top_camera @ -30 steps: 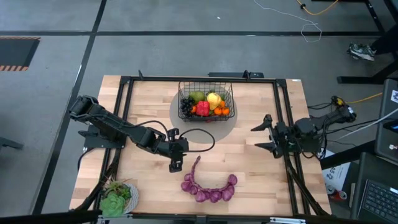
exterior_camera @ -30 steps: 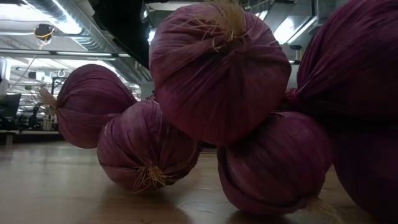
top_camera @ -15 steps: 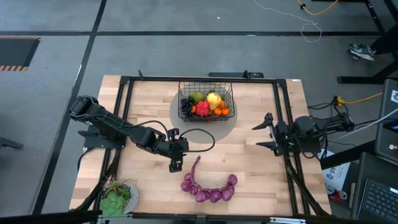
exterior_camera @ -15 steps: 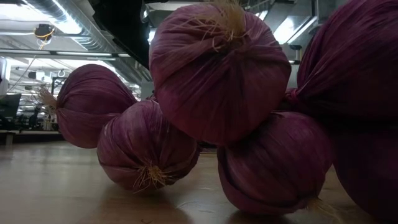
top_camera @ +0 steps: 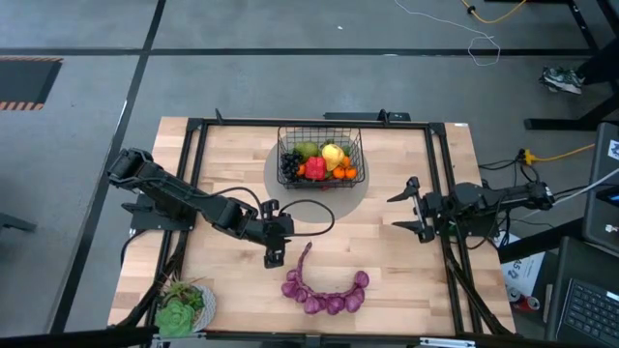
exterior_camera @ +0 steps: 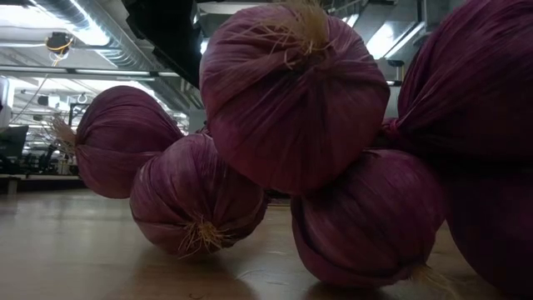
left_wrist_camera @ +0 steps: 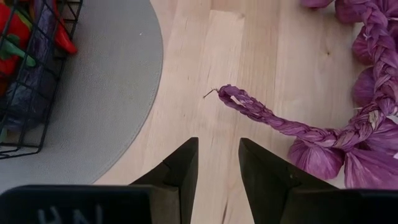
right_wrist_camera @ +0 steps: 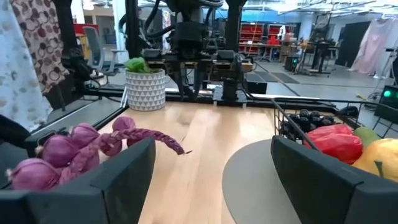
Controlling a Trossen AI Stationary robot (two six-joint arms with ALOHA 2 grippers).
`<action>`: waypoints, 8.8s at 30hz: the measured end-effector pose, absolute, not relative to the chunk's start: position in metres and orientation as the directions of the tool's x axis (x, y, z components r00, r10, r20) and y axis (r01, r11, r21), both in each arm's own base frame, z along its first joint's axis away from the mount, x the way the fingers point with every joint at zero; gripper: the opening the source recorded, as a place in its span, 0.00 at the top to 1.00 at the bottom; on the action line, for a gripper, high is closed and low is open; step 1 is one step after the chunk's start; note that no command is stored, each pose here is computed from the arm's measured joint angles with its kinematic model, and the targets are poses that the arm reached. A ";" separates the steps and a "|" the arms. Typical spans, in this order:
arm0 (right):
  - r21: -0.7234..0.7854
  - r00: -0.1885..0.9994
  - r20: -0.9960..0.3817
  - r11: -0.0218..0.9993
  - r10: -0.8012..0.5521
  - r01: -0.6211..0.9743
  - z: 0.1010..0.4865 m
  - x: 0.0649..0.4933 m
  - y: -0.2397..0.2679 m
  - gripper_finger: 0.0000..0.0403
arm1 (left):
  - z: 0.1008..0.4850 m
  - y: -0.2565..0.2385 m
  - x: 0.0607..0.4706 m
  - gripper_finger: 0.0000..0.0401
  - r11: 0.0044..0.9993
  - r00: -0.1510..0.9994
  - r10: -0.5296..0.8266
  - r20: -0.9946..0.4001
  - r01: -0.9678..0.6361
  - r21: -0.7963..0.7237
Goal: Build produce basket
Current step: Put the purple garlic into the black wire basket
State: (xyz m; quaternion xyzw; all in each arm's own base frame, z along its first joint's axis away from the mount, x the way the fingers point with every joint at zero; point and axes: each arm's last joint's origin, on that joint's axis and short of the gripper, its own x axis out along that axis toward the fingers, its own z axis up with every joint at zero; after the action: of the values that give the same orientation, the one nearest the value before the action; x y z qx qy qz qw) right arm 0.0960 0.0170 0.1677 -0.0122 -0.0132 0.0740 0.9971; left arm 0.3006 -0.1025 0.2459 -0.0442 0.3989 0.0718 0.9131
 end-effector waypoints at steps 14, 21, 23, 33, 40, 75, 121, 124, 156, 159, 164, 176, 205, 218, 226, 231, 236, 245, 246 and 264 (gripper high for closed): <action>-0.021 0.989 0.019 0.989 0.147 -0.147 0.167 0.096 0.016 0.20 | 0.251 -0.106 0.306 0.73 0.980 0.726 0.072 -0.684 -0.178 -0.086; -0.018 0.989 0.018 0.989 0.148 -0.148 0.167 0.096 0.016 0.20 | 0.254 -0.107 0.308 0.73 0.956 0.750 0.064 -0.658 -0.235 -0.176; -0.035 0.989 0.018 0.988 0.149 -0.148 0.167 0.096 0.016 0.20 | 0.254 -0.107 0.308 0.73 0.948 0.751 0.063 -0.657 -0.252 -0.196; -0.051 0.988 -0.026 0.987 0.149 -0.150 0.164 0.099 0.017 0.20 | 0.264 -0.100 0.320 0.73 0.961 0.833 0.058 -0.550 -0.197 -0.197; 0.026 0.981 -0.085 0.985 0.173 -0.171 0.159 0.102 0.018 0.20 | 0.270 -0.129 0.340 0.73 0.969 0.945 -0.078 -0.319 -0.004 -0.248; 0.123 0.966 -0.194 0.981 0.172 -0.150 0.149 0.107 0.019 0.20 | 0.211 -0.179 0.370 0.73 0.601 0.495 -0.007 -0.869 -0.692 -0.399; 0.071 0.959 -0.228 0.985 0.170 -0.158 0.146 0.109 0.019 0.20 | 0.207 -0.167 0.362 0.73 0.285 0.316 -0.015 -0.949 -0.908 -0.307; 0.070 0.958 -0.229 0.985 0.170 -0.158 0.146 0.109 0.019 0.20 | 0.207 -0.174 0.360 0.73 0.261 0.325 -0.036 -0.945 -0.910 -0.323; 0.069 0.958 -0.230 0.985 0.170 -0.159 0.146 0.109 0.019 0.20 | 0.182 -0.182 0.371 0.78 0.324 0.393 0.110 -0.913 -0.882 -0.341; 0.069 0.958 -0.230 0.985 0.170 -0.159 0.146 0.109 0.019 0.20 | 0.182 -0.182 0.371 0.85 0.322 0.400 0.126 -0.908 -0.882 -0.344; 0.069 0.958 -0.230 0.985 0.170 -0.159 0.146 0.109 0.019 0.20 | 0.183 -0.182 0.371 0.97 0.343 0.407 0.144 -0.902 -0.875 -0.341; 0.066 0.958 -0.230 0.985 0.170 -0.159 0.146 0.109 0.019 0.20 | 0.195 -0.168 0.382 0.98 0.562 0.511 0.406 -0.758 -0.793 -0.234; 0.045 0.958 -0.230 0.985 0.170 -0.165 0.146 0.109 0.019 0.20 | 0.425 -0.080 0.429 0.98 0.794 0.745 0.598 -0.296 -0.600 0.095; 0.062 0.957 -0.235 0.985 0.171 -0.161 0.145 0.109 0.019 0.20 | 0.450 0.028 0.413 0.98 0.456 0.413 0.890 -0.194 -0.833 0.313; 0.069 0.956 -0.238 0.985 0.170 -0.158 0.145 0.109 0.019 0.20 | 0.440 0.078 0.406 0.98 0.514 0.442 0.836 -0.325 -0.838 0.183; 0.069 0.956 -0.238 0.985 0.170 -0.158 0.145 0.109 0.019 0.20 | 0.429 0.090 0.405 0.98 0.501 0.406 0.831 -0.382 -0.843 0.194; 0.069 0.956 -0.238 0.985 0.170 -0.158 0.145 0.109 0.019 0.20 | 0.409 0.095 0.407 0.98 0.496 0.370 0.817 -0.442 -0.842 0.211; 0.061 0.956 -0.238 0.985 0.170 -0.160 0.145 0.109 0.019 0.20 | 0.366 0.110 0.412 0.98 0.508 0.309 0.788 -0.533 -0.815 0.278; 0.062 0.956 -0.238 0.985 0.170 -0.160 0.145 0.109 0.019 0.20 | 0.361 0.112 0.412 0.98 0.511 0.303 0.782 -0.544 -0.812 0.283; 0.060 0.956 -0.238 0.985 0.170 -0.160 0.145 0.109 0.019 0.20 | 0.325 0.149 0.406 0.97 0.590 0.298 0.670 -0.680 -0.769 0.244</action>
State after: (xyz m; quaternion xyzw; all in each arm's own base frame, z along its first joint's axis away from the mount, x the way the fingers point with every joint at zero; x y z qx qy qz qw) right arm 0.1095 0.0192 0.1452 0.0203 0.1220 0.0833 0.9888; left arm 0.4055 0.1486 0.3253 -0.0644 0.3876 0.4480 0.8031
